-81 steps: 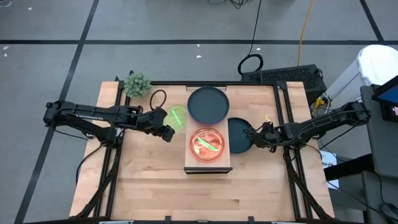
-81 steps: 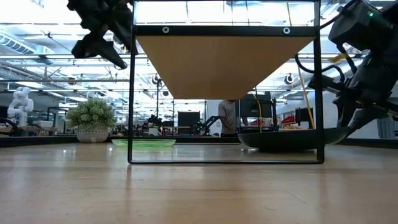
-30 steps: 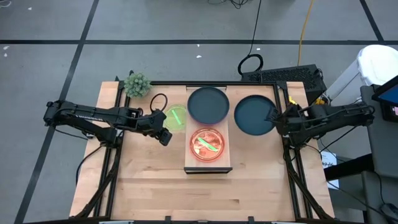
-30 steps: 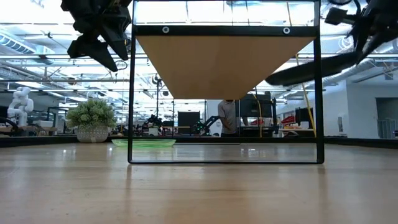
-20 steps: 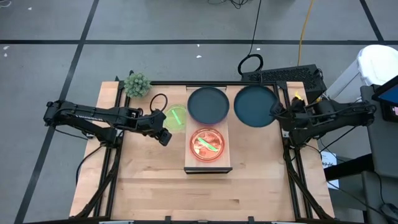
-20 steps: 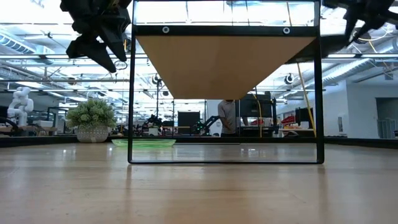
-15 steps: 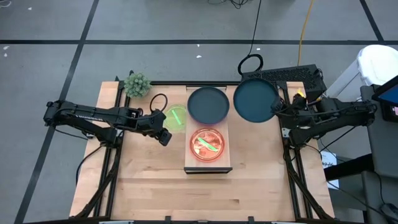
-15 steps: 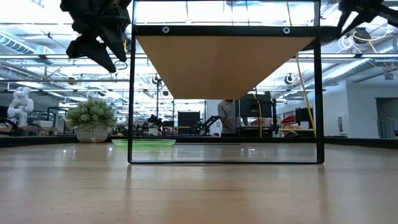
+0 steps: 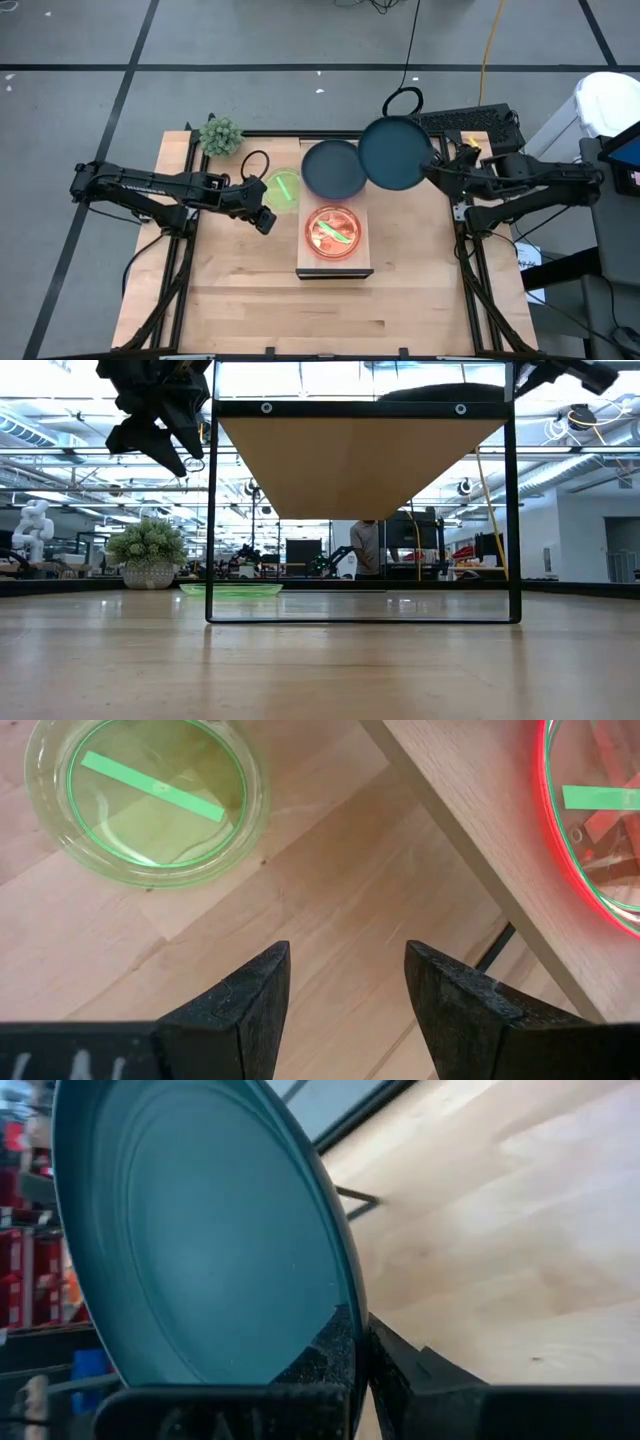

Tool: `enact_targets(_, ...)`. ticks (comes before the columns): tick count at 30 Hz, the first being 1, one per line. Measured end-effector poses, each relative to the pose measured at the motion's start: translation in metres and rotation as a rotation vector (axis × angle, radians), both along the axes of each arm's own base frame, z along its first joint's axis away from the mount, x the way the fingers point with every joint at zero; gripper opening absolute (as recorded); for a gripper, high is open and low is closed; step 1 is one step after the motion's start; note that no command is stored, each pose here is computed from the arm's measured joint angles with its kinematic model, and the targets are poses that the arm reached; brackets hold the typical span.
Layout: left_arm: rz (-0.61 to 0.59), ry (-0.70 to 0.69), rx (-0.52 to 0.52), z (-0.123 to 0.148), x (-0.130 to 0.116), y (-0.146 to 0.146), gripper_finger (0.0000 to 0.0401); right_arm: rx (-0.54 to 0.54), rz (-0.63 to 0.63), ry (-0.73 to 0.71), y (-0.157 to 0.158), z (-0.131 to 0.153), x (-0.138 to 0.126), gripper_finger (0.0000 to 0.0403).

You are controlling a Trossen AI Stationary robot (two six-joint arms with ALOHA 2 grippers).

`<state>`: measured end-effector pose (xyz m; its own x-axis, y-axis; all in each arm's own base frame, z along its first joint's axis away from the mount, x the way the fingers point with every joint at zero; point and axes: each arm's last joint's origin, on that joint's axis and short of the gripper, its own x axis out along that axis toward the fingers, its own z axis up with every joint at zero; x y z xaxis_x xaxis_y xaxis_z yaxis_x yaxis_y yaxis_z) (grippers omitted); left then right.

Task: Place and stack plates onto a shelf
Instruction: Stack the dark green plate on top of the other dark green plate on the shelf

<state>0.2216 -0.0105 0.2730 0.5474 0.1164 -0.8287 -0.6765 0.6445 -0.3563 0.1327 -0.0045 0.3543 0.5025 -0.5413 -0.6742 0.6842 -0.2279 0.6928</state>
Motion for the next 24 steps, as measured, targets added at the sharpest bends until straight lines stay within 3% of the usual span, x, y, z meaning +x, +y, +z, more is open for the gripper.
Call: enact_targets(24,0.007,-0.008,-0.021,0.000,0.000,-0.007,0.0202,-0.106,0.176,-0.197,-0.058,0.008,0.082,0.0000)
